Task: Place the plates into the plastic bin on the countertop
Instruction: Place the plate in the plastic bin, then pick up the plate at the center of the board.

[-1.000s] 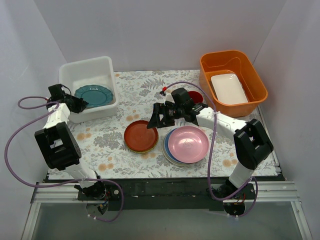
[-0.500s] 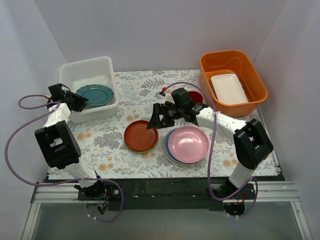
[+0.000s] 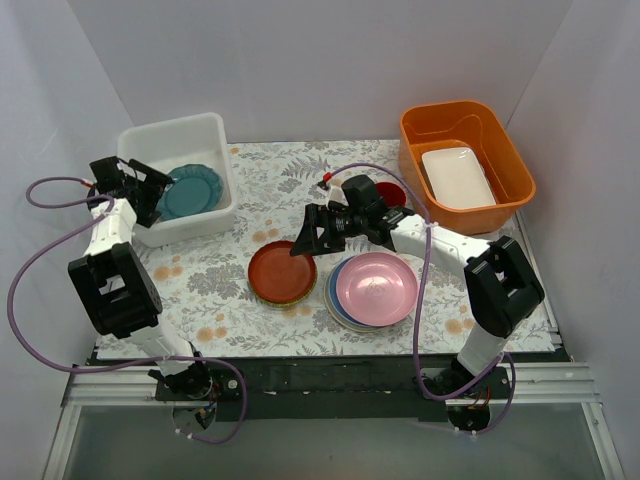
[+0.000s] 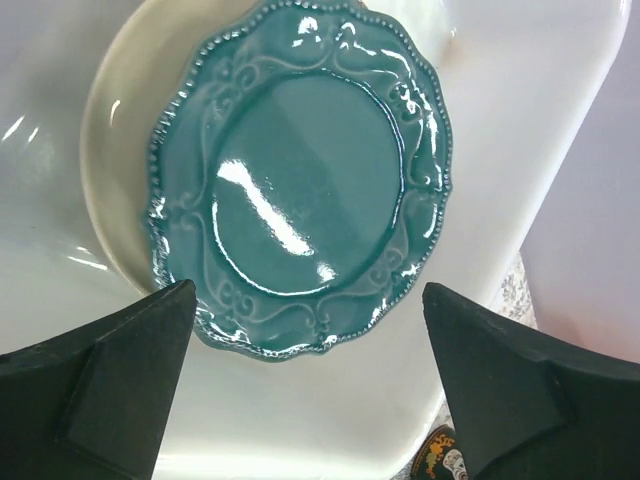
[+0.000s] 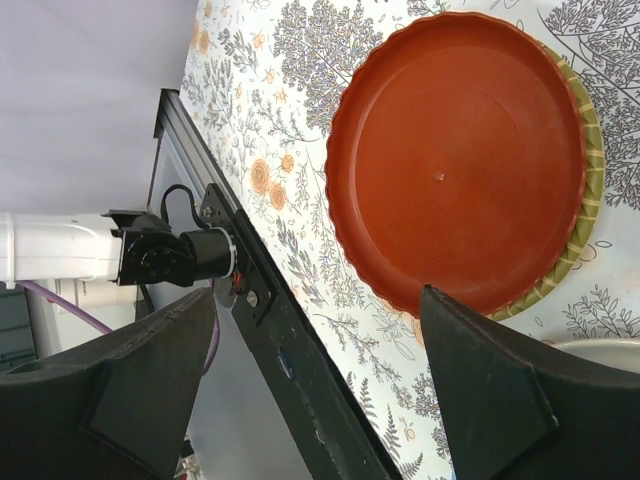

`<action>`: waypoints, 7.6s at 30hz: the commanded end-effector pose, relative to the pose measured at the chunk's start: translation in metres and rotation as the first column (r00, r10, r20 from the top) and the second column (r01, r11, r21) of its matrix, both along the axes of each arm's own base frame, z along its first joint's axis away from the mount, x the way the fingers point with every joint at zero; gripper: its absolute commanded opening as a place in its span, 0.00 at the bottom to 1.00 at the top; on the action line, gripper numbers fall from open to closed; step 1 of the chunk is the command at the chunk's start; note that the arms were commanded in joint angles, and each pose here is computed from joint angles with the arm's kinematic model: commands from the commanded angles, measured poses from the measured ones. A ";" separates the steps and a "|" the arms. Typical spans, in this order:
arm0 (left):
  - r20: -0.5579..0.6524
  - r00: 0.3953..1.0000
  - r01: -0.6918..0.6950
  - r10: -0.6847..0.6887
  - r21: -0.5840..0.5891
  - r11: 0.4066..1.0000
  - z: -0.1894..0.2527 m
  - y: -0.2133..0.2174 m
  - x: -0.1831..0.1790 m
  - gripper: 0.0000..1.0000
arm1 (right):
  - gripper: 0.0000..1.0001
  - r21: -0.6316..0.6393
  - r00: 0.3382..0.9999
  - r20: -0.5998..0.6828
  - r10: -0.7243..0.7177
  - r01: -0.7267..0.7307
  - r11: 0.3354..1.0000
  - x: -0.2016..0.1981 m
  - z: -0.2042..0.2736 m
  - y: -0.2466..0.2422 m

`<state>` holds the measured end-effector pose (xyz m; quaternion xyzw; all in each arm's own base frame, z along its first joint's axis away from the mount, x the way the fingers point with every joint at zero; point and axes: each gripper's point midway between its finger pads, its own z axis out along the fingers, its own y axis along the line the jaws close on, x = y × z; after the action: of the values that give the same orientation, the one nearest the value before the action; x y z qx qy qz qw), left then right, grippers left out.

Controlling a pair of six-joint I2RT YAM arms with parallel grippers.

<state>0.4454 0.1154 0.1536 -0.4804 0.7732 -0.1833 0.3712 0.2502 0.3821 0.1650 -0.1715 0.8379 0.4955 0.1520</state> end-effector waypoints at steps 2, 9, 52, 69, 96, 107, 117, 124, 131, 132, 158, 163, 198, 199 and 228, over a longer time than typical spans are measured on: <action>-0.052 0.998 -0.042 0.045 0.069 0.997 0.014 0.012 -0.016 0.98 | 0.90 0.018 1.000 0.022 0.001 -0.002 1.000 -0.003 0.007 -0.004; -0.017 0.999 -0.029 0.031 0.076 0.997 0.039 0.006 -0.025 0.98 | 0.90 0.015 0.999 0.050 -0.002 0.001 1.000 -0.005 0.015 -0.009; 0.184 0.916 0.373 -0.356 -0.068 0.925 0.071 -0.185 -0.171 0.98 | 0.89 -0.110 0.998 0.041 -0.039 0.044 0.993 -0.003 -0.001 -0.017; 0.080 0.887 0.460 -0.455 -0.059 0.886 0.037 -0.192 -0.186 0.98 | 0.85 -0.218 0.996 0.038 -0.086 0.092 0.972 0.001 -0.040 -0.030; -0.178 0.691 0.700 -0.701 -0.076 0.710 -0.035 -0.257 -0.212 0.98 | 0.42 -0.409 0.992 0.018 -0.126 0.122 0.904 0.009 -0.105 -0.026; -0.188 0.684 0.705 -0.705 -0.080 0.705 -0.041 -0.260 -0.221 0.98 | 0.34 -0.449 0.986 0.024 -0.163 0.156 0.880 0.009 -0.121 -0.033; -0.249 0.704 0.678 -0.666 -0.047 0.734 -0.050 -0.248 -0.227 0.98 | 0.09 -0.441 0.986 0.020 -0.163 0.155 0.884 0.014 -0.121 -0.025; -0.255 0.708 0.673 -0.659 -0.042 0.739 -0.053 -0.246 -0.228 0.96 | 0.01 -0.450 0.989 -0.005 -0.148 0.130 0.884 0.010 -0.130 -0.022; -0.196 0.707 0.681 -0.680 -0.068 0.729 -0.049 -0.257 -0.223 0.89 | 0.01 -0.459 0.989 0.008 -0.148 0.136 0.878 0.010 -0.129 -0.025; -0.192 0.705 0.684 -0.683 -0.069 0.726 -0.049 -0.258 -0.222 0.87 | 0.01 -0.461 0.989 0.008 -0.147 0.134 0.877 0.009 -0.130 -0.026; -0.102 0.703 0.689 -0.704 -0.147 0.710 -0.061 -0.290 -0.210 0.64 | 0.01 -0.453 0.992 -0.007 -0.130 0.112 0.884 0.006 -0.133 -0.024; -0.117 0.693 0.695 -0.711 -0.154 0.702 -0.067 -0.294 -0.211 0.21 | 0.01 -0.460 0.992 -0.018 -0.125 0.103 0.882 0.001 -0.139 -0.029; -0.153 0.723 0.673 -0.674 -0.062 0.737 -0.042 -0.280 -0.201 0.00 | 0.62 -0.219 0.992 0.074 -0.105 0.119 0.969 -0.001 -0.039 -0.009; -0.140 0.726 0.673 -0.674 -0.060 0.737 -0.037 -0.281 -0.199 0.00 | 0.66 -0.205 0.991 0.085 -0.108 0.123 0.971 -0.001 -0.031 -0.009; -0.094 0.740 0.666 -0.667 -0.045 0.745 -0.005 -0.279 -0.204 0.00 | 0.98 -0.144 0.985 0.114 -0.132 0.148 0.979 -0.003 -0.005 -0.018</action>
<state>0.2401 -0.1624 0.1344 -0.1883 0.9196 -0.2699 0.2146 0.2462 0.3694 0.1439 -0.1430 0.8845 0.3993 0.1941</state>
